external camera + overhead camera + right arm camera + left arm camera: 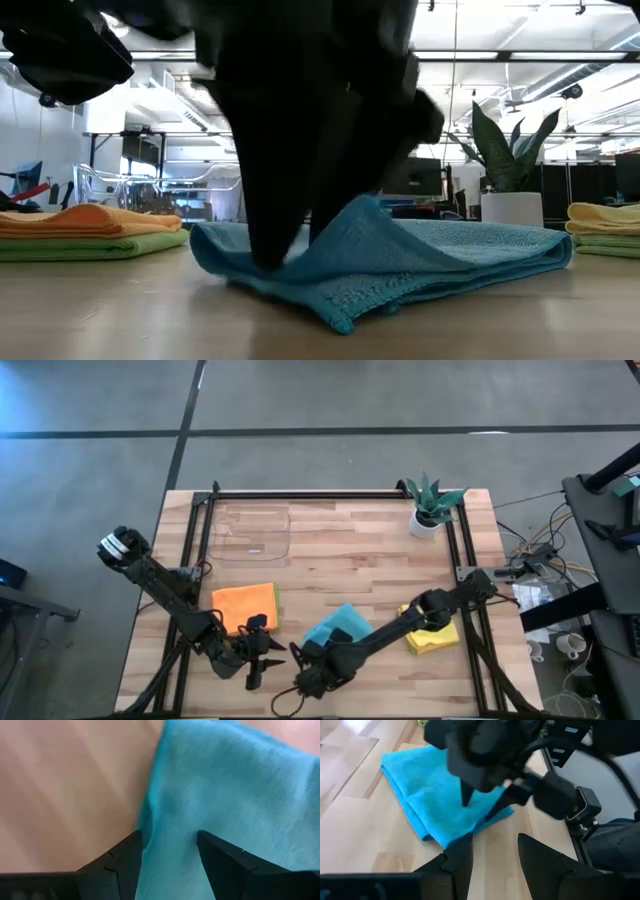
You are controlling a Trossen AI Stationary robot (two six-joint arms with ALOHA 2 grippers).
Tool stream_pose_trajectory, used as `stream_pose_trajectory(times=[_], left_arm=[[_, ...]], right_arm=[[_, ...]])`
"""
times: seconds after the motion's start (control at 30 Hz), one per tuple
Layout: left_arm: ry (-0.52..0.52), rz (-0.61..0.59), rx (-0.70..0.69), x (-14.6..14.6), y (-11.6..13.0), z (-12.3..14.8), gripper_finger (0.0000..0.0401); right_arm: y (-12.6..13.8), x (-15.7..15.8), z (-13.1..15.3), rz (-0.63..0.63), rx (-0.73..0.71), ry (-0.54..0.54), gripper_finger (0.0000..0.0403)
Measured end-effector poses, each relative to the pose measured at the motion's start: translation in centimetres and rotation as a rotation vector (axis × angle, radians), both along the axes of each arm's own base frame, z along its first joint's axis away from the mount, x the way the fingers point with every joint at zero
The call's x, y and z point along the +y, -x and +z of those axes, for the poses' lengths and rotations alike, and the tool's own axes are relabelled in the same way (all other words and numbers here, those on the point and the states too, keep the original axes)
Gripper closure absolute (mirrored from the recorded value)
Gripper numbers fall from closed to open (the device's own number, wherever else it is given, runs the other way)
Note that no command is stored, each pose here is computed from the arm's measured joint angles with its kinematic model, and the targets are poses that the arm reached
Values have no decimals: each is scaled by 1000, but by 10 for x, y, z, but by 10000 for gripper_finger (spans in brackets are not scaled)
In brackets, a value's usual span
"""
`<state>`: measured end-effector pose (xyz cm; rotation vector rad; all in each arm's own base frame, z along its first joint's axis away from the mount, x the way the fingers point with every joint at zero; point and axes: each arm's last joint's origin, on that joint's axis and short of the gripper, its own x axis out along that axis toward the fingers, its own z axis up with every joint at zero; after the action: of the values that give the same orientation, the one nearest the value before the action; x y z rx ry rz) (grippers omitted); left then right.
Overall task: Fold microfiber towels
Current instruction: Fold the blue microfiber cloth
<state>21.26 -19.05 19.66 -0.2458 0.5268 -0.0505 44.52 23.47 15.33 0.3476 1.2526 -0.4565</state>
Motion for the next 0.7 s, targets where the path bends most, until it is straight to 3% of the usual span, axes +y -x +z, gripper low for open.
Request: stream_pose_trajectory(times=[0.33,0.7], left_arm=[[-1,-1,1,0,0,0,261],[-1,-1,1,0,0,0,261]], right_arm=[[-5,7,6,109,-76,11,216],[-3,5,-16,211,-29,85,223]])
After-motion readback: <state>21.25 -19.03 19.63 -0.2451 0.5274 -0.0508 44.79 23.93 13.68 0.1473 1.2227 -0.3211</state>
